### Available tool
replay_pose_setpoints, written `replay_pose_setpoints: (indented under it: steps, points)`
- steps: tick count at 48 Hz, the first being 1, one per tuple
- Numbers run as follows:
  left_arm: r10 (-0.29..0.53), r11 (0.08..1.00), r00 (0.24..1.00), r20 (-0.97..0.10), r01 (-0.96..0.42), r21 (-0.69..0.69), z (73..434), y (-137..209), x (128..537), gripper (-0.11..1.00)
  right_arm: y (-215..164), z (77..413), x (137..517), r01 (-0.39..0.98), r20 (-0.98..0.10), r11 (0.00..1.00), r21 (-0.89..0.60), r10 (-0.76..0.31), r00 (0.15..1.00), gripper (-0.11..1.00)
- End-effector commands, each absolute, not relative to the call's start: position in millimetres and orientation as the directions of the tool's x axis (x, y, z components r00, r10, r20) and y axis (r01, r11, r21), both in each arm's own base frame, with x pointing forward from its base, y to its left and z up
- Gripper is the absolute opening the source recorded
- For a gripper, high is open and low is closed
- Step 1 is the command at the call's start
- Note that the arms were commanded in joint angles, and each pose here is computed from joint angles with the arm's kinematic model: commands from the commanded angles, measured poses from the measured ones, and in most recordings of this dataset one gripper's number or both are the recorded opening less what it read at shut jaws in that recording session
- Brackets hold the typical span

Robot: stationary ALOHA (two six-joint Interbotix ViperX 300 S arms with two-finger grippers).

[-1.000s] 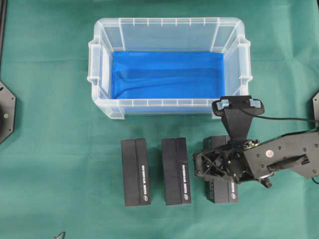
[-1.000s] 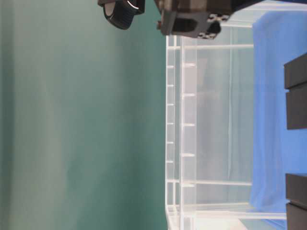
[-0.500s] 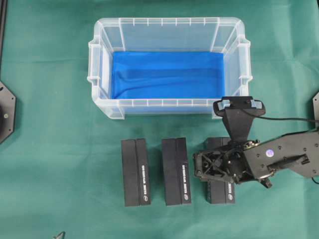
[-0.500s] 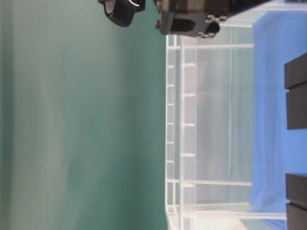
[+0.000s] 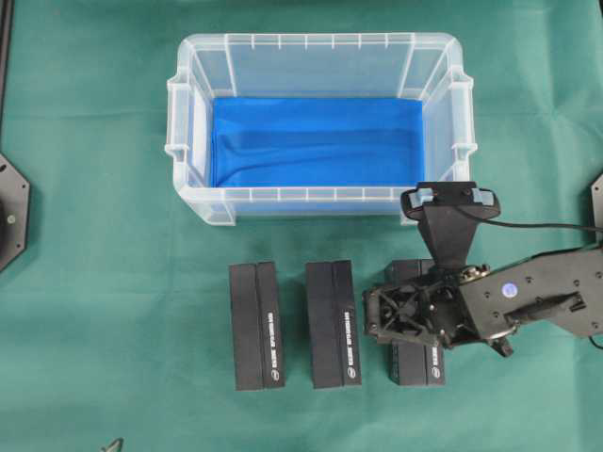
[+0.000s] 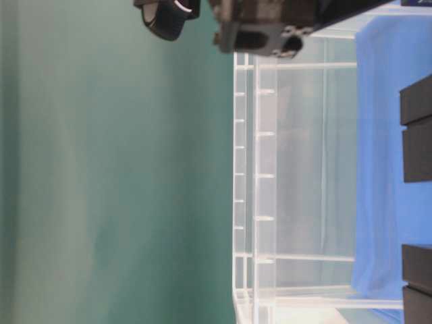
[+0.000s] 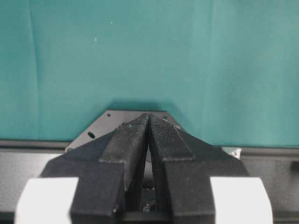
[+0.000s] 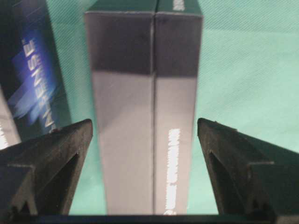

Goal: Take the box out of the case with the right arm.
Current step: 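Carry the box forward and lower it right of the middle box, then open the right gripper to release the box and withdraw right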

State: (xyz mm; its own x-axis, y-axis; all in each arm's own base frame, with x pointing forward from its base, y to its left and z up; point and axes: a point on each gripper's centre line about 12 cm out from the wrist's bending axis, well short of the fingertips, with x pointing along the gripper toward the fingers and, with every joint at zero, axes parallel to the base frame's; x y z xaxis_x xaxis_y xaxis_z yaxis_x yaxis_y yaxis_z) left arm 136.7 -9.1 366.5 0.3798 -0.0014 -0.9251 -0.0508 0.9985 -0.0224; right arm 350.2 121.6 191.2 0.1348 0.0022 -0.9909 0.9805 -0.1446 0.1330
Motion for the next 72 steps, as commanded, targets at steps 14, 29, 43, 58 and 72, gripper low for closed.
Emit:
replay_pose_setpoints:
  steps: [14,29,43,58,72]
  points:
    - [0.001,0.998,0.387,-0.922,-0.052,-0.021,369,-9,139,0.00,115,272,355,0.981,-0.990,-0.138,0.138,-0.027,0.136,0.89]
    - [0.001,0.998,0.390,-0.921,-0.053,-0.022,369,-9,138,0.00,106,326,348,0.987,-0.993,-0.123,0.105,-0.064,0.097,0.89]
    - [0.000,0.998,0.387,-0.922,-0.051,-0.021,369,-9,139,0.00,101,323,346,0.989,-0.994,-0.118,0.087,-0.079,0.077,0.89]
    - [0.001,0.998,0.386,-0.923,-0.053,-0.021,369,-9,139,0.00,96,318,313,0.986,-0.992,-0.116,0.122,-0.055,0.116,0.87]
    - [0.001,0.998,0.386,-0.923,-0.053,-0.022,369,-9,139,0.00,90,312,261,0.983,-0.992,-0.135,0.121,-0.052,0.115,0.85]
